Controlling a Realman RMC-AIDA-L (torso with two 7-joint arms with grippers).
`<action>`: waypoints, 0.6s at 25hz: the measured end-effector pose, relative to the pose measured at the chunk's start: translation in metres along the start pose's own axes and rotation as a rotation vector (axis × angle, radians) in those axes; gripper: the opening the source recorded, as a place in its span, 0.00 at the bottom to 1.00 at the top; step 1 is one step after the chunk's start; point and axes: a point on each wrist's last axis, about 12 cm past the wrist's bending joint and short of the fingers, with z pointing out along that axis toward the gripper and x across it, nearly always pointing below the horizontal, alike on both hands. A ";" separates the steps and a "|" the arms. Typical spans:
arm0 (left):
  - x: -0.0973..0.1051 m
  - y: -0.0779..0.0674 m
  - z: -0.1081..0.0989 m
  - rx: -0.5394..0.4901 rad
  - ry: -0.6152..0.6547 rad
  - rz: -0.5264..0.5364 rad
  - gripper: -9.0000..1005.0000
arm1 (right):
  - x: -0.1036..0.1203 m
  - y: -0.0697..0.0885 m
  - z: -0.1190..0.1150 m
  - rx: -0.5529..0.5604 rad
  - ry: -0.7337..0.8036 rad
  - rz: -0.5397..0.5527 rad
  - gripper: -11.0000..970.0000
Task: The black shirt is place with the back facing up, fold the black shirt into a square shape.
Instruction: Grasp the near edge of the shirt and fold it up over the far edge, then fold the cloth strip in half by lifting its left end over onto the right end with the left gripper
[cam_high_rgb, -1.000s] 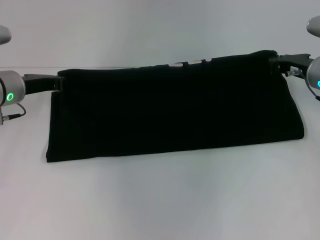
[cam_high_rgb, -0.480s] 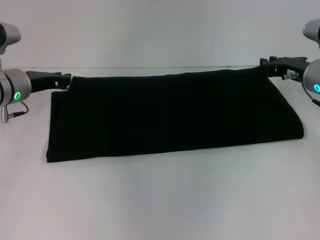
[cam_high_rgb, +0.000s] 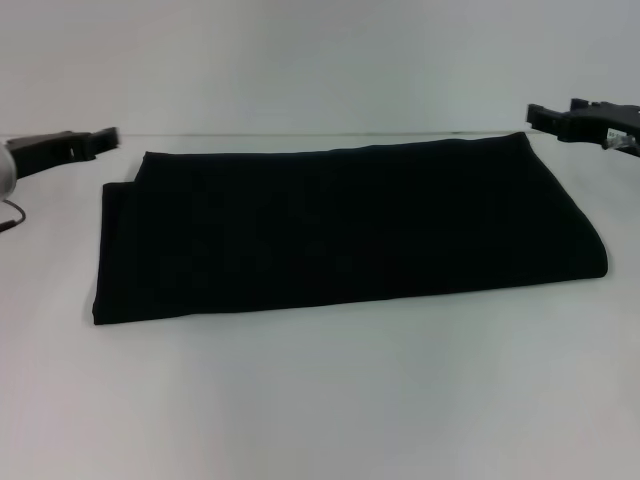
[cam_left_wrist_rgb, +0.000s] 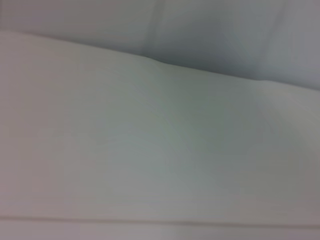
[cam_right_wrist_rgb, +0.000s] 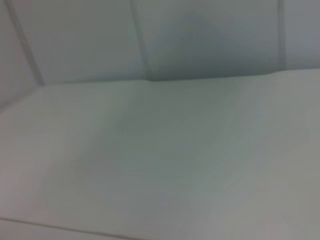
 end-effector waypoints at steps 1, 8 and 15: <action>0.002 0.000 -0.008 0.054 0.011 -0.017 0.50 | 0.001 -0.001 -0.005 -0.044 -0.005 0.020 0.55; 0.010 -0.001 -0.073 0.437 0.106 -0.130 0.88 | 0.011 -0.004 -0.041 -0.291 0.003 0.137 0.72; 0.028 0.012 -0.105 0.474 0.279 -0.336 0.89 | 0.016 -0.005 -0.051 -0.340 -0.002 0.181 0.77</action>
